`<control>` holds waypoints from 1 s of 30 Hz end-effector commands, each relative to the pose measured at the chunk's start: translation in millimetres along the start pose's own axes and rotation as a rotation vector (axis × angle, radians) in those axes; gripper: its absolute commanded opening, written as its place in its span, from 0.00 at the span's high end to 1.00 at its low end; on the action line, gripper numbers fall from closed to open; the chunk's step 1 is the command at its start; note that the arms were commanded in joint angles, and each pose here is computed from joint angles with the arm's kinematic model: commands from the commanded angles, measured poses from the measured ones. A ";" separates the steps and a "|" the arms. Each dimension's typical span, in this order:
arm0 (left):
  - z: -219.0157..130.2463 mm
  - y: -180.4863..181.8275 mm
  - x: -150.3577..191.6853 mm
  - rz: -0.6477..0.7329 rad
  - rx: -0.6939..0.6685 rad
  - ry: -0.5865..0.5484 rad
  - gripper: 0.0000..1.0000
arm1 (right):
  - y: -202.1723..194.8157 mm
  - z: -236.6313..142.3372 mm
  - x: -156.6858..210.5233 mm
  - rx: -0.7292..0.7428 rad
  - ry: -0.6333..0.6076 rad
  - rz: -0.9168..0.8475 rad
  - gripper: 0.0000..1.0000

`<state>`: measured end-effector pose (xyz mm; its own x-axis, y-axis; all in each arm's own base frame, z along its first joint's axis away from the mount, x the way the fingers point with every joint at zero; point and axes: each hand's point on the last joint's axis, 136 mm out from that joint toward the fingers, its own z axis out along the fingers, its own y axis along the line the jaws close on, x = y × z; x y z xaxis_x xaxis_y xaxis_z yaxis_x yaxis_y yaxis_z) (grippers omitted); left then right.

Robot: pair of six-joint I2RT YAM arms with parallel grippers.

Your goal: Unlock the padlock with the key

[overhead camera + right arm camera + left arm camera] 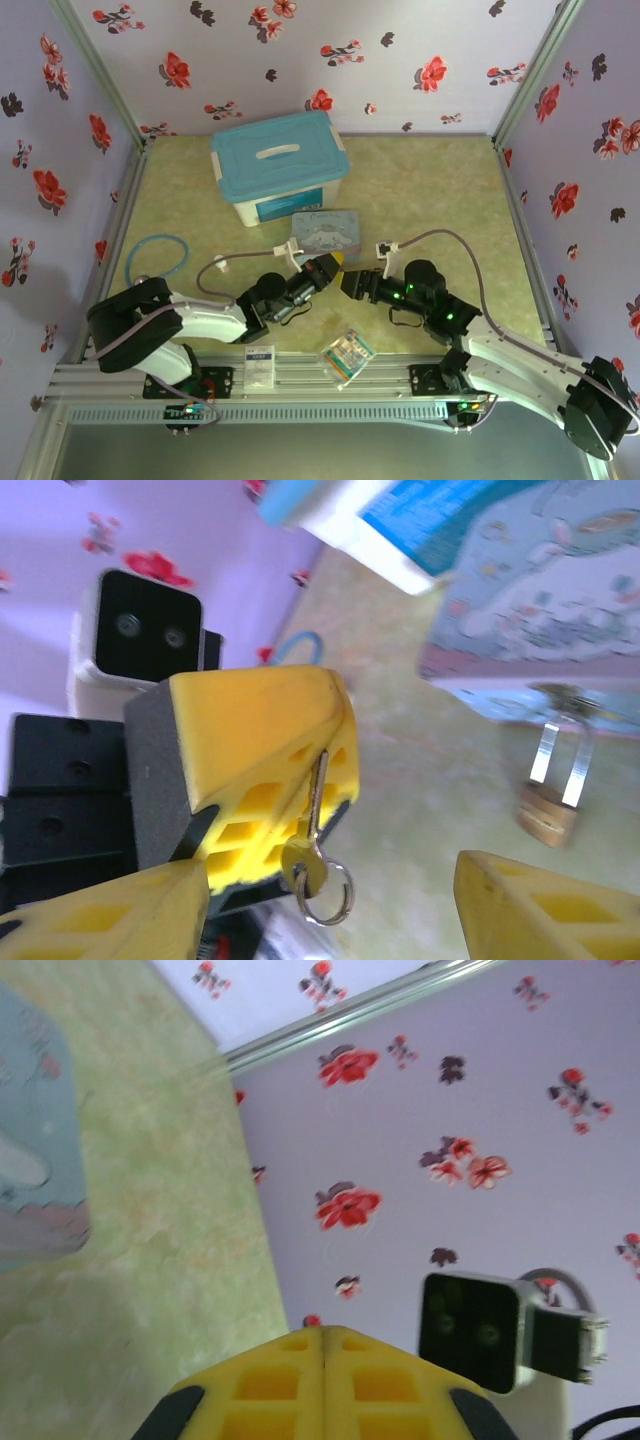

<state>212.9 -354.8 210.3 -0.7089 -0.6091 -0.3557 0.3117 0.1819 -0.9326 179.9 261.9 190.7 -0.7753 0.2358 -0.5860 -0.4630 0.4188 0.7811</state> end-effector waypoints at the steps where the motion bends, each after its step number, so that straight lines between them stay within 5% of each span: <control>1: -8.8 -31.2 -19.7 0.047 0.101 -0.083 1.00 | 50.8 -7.0 -25.3 -0.244 -0.084 0.032 0.36; 15: -19.1 -59.6 -27.4 0.076 0.165 -0.122 1.00 | 61.7 -8.2 -29.1 -0.323 -0.090 0.030 0.55; 30: -20.0 -53.6 -29.5 0.073 0.145 -0.138 1.00 | 56.0 -5.3 -26.5 -0.330 -0.098 0.036 0.93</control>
<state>204.8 -337.5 260.9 -0.6235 -0.6762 -0.3924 0.4297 0.1230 -0.8946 175.4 276.1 243.7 -0.7716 0.3278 -0.5452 -0.5321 0.1372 0.8355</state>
